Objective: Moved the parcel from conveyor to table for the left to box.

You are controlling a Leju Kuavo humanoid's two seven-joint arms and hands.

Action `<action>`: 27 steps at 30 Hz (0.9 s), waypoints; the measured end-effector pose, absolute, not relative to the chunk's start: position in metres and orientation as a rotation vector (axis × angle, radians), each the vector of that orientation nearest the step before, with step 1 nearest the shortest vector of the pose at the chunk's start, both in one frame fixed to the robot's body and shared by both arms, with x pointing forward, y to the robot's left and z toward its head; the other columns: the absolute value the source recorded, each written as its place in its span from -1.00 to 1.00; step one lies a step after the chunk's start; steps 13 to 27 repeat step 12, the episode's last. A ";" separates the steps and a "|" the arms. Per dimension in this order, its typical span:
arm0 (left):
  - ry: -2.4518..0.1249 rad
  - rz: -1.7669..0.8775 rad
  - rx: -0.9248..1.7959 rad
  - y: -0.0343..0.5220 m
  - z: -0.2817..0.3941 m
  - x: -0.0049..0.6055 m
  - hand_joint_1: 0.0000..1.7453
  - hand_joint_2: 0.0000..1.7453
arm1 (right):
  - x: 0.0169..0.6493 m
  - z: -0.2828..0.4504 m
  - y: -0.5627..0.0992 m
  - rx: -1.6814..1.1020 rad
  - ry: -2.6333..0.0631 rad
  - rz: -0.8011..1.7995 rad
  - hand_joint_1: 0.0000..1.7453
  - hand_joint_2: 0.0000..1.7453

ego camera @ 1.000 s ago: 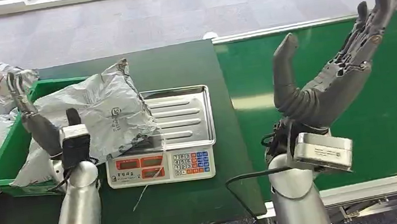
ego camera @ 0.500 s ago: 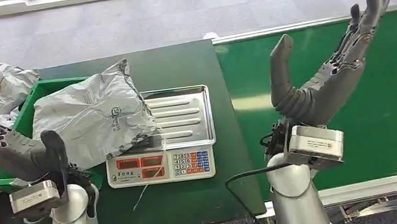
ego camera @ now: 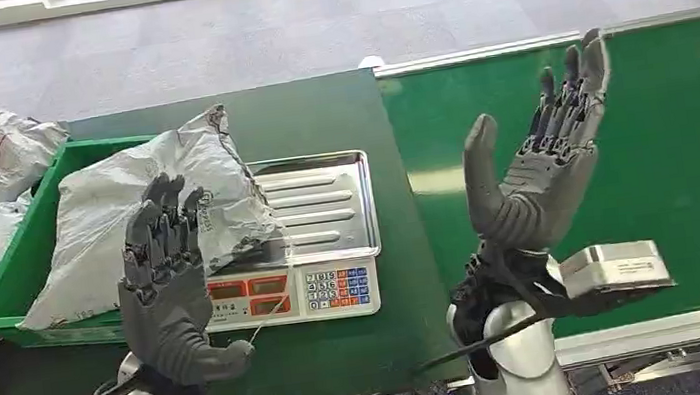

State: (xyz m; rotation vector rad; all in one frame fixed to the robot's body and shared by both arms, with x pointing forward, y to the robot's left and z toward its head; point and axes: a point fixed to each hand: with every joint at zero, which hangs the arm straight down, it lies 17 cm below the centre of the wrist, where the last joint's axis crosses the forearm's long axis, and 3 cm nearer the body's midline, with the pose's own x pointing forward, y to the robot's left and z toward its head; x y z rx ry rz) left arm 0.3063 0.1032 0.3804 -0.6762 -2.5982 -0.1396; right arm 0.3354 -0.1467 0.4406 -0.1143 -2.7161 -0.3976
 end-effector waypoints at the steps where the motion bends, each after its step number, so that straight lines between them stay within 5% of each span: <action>1: -2.595 -0.139 -0.696 0.102 0.381 0.304 -1.00 1.00 | 0.334 0.437 -0.145 -0.099 -2.711 -0.386 -1.00 1.00; 9: -2.579 -0.151 -0.775 0.093 0.381 0.297 -1.00 1.00 | 0.334 0.419 -0.110 -0.090 -2.690 -0.089 -1.00 1.00; 27: -2.569 -0.154 -0.784 0.092 0.379 0.298 -1.00 1.00 | 0.334 0.404 -0.115 0.019 -2.650 -0.124 -1.00 1.00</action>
